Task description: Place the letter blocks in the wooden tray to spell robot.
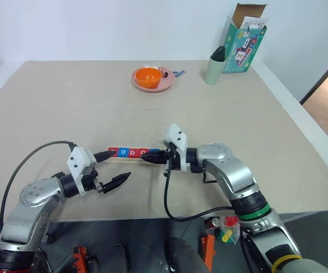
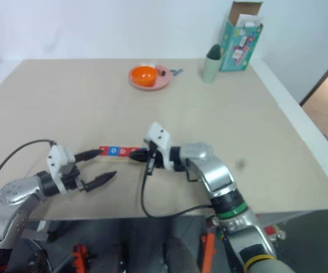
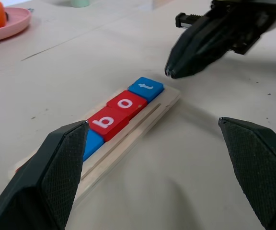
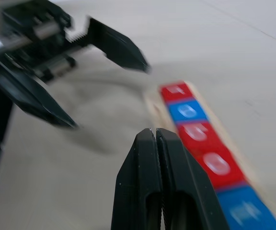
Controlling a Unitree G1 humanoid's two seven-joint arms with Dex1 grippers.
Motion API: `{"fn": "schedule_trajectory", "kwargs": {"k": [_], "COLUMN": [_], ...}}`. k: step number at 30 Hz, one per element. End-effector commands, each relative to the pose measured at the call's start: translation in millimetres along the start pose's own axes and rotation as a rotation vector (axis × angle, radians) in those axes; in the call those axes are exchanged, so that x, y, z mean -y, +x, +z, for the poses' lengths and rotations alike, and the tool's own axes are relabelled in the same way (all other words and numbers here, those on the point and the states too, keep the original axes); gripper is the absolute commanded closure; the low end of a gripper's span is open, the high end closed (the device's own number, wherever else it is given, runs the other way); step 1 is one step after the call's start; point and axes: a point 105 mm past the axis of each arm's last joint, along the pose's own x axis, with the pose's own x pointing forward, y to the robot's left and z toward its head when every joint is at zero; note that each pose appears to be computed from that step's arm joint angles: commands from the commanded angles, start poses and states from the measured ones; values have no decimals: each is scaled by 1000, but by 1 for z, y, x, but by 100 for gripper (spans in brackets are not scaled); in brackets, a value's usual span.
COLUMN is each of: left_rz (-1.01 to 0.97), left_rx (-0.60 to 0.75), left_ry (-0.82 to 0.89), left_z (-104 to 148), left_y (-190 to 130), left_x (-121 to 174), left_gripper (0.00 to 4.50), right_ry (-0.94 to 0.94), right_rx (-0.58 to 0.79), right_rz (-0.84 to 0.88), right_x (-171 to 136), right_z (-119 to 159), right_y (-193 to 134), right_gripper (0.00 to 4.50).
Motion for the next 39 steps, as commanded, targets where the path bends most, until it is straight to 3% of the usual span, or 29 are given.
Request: {"fn": "schedule_trajectory", "kwargs": {"k": [1, 12, 29, 35, 39], "left_rz": [27, 56, 60, 64, 75], "left_rx": [12, 20, 32, 34, 45], "left_ry": [40, 37, 40, 39, 25], "left_z": [6, 6, 4, 4, 7], "left_y": [-7, -8, -3, -3, -4], "left_x": [-5, -5, -4, -4, -5], "left_gripper": [0, 0, 0, 0, 0], "right_ry": [-64, -84, -92, -93, -109], "right_rx": [10, -77, -133, -120, -41], "right_rz": [-18, -109, -127, -135, -132], "right_x": [0, 21, 28, 31, 30], "right_z": [13, 1, -13, -9, 12], "right_y": [13, 28, 31, 31, 22], "right_gripper": [444, 444, 444, 444, 444]}}
